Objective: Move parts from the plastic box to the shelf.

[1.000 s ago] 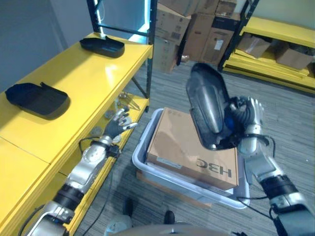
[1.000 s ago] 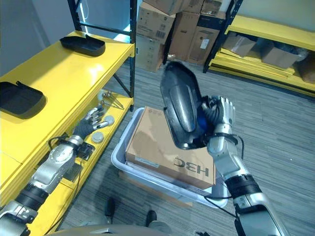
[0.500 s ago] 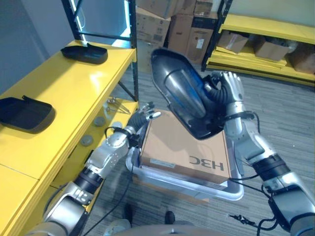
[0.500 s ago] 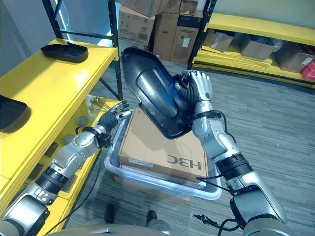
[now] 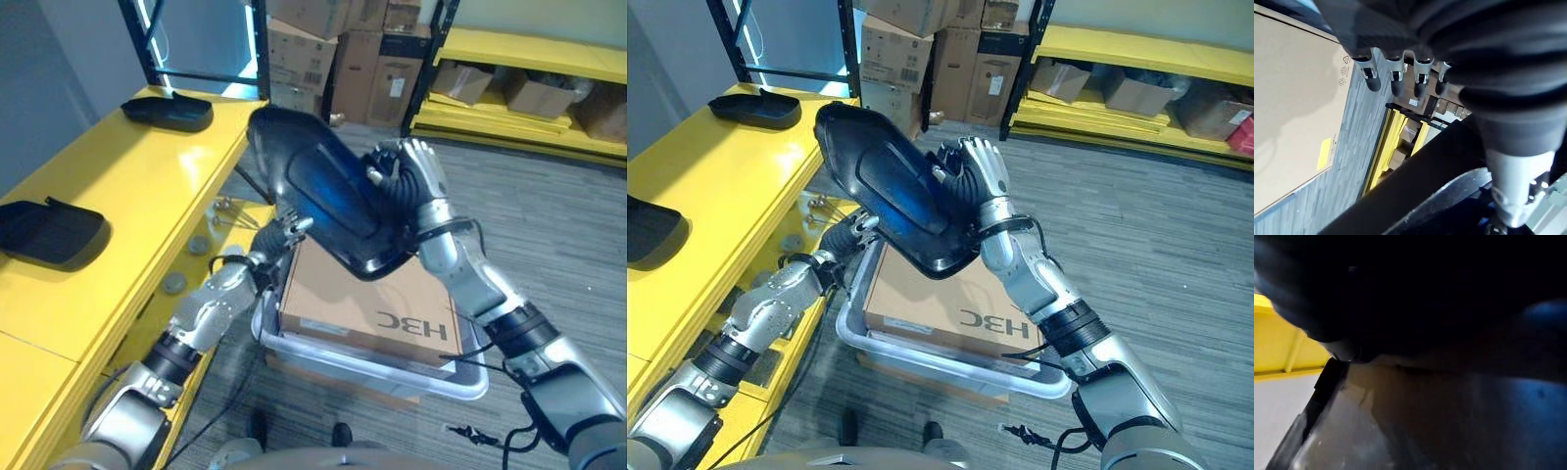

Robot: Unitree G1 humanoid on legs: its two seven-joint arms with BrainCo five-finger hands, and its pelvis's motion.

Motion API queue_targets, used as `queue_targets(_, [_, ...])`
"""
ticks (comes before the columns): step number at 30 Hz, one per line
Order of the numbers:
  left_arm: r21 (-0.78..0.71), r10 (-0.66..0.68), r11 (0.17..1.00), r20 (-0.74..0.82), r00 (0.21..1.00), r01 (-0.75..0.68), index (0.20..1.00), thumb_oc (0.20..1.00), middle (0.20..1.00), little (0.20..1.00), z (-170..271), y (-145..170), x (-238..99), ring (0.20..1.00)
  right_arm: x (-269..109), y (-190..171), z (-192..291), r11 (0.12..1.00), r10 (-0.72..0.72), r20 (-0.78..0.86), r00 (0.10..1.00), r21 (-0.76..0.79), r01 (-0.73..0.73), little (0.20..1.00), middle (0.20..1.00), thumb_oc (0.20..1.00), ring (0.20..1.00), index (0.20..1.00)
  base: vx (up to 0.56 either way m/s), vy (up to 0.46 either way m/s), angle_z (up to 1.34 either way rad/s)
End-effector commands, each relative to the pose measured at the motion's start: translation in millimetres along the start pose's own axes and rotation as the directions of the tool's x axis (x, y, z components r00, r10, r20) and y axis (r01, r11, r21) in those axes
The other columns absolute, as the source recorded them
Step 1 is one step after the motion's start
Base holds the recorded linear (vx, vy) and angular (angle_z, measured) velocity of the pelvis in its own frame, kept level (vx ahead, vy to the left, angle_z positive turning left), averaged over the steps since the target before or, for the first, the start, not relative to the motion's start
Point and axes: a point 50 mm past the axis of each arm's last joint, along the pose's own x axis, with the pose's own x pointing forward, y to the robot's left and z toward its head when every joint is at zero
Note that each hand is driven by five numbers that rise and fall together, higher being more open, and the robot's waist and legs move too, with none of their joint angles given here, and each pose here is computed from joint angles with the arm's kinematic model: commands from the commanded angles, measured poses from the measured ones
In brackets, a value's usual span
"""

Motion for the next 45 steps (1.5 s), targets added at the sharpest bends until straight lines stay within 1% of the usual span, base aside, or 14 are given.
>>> queue_targets(1, [-0.071,-0.114,0.99,0.154,0.981,0.126,1.0,1.0,1.0,1.0,35,-24,14,1.0,24,-14,50,0.981,-0.087,0.228,0.97,0.187,0.044,0.2,0.2,0.2,0.2,0.2,0.0,0.0,0.0])
queue_targets(2, [-0.087,-0.115,0.987,0.175,0.978,0.132,0.95,0.95,0.95,0.95,37,-28,15,0.95,23,-12,54,0.977,-0.082,0.236,0.968,0.209,0.032,0.2,0.2,0.2,0.2,0.2,0.0,0.0,0.0])
queue_targets(3, [-0.095,-0.111,0.987,0.199,0.974,0.132,0.536,0.536,0.536,0.536,39,-30,15,0.536,23,-10,57,0.971,-0.079,0.238,0.968,0.237,0.021,0.2,0.2,0.2,0.2,0.2,0.0,0.0,0.0])
queue_targets(4, [-0.121,-0.112,0.982,0.233,0.966,0.143,0.2,0.2,0.2,0.2,42,-35,16,0.2,21,-7,61,0.959,-0.078,0.24,0.968,0.283,0.007,0.2,0.2,0.2,0.2,0.2,0.0,0.0,0.0])
queue_targets(15, [-0.184,-0.091,0.964,0.443,0.892,0.19,0.2,0.2,0.2,0.2,58,-56,10,0.2,3,18,84,0.825,-0.038,0.211,0.977,0.558,-0.088,0.2,0.2,0.2,0.2,0.2,0.01,-0.005,-0.01])
queue_targets(20, [-0.07,-0.133,0.98,0.474,0.871,0.188,0.2,0.2,0.2,0.2,60,-66,6,0.2,-9,29,111,0.675,0.011,0.317,0.948,0.698,-0.241,0.2,0.2,0.2,0.2,0.2,0.02,-0.011,0.0])
queue_targets(26, [-0.009,-0.127,0.988,0.503,0.855,0.152,0.2,0.2,0.2,0.2,60,-67,2,0.2,-14,31,123,0.54,0.031,0.373,0.927,0.775,-0.33,0.2,0.2,0.2,0.2,0.2,0.0,0.0,0.0])
queue_targets(28, [0.022,-0.102,0.994,0.535,0.839,0.107,0.2,0.2,0.2,0.2,63,-64,0,0.2,-17,38,126,0.447,0.102,0.412,0.905,0.794,-0.412,0.2,0.2,0.2,0.2,0.2,0.0,0.0,0.0])
queue_targets(29, [0.089,-0.063,0.996,0.584,0.809,0.013,0.2,0.2,0.2,0.2,66,-60,-3,0.2,-20,44,125,0.392,0.149,0.408,0.901,0.812,-0.433,1.0,1.0,1.0,1.0,1.0,0.0,0.0,0.0])
queue_targets(34, [0.202,0.059,0.938,0.707,0.704,-0.281,0.2,0.2,0.2,0.2,75,-27,-20,0.2,-29,39,95,0.249,0.135,0.255,0.957,0.927,-0.282,1.0,1.0,1.0,1.0,1.0,0.0,0.0,0.0])
queue_targets(37, [0.225,0.097,0.888,0.761,0.642,-0.401,0.2,0.2,0.2,0.2,77,-17,-28,0.2,-42,36,74,0.243,0.119,0.139,0.983,0.956,-0.164,1.0,1.0,1.0,1.0,1.0,0.0,0.0,0.0])
queue_targets(39, [0.242,0.112,0.851,0.783,0.612,-0.466,0.2,0.2,0.2,0.2,76,-12,-33,0.2,-52,32,62,0.312,0.077,0.041,0.996,0.948,-0.063,1.0,1.0,1.0,1.0,1.0,0.0,0.01,-0.02])
queue_targets(41, [0.247,0.132,0.804,0.812,0.568,-0.54,0.2,0.2,0.2,0.2,77,-4,-42,0.2,-67,24,48,0.5,0.008,-0.027,1.0,0.866,0.019,1.0,1.0,1.0,1.0,1.0,-0.03,0.032,-0.07])
queue_targets(45, [0.203,0.197,0.711,0.862,0.468,-0.673,0.2,0.2,0.2,0.2,76,21,-65,0.2,-99,10,10,0.529,-0.045,-0.228,0.973,0.82,0.217,1.0,1.0,1.0,1.0,1.0,-0.03,0.079,-0.12])
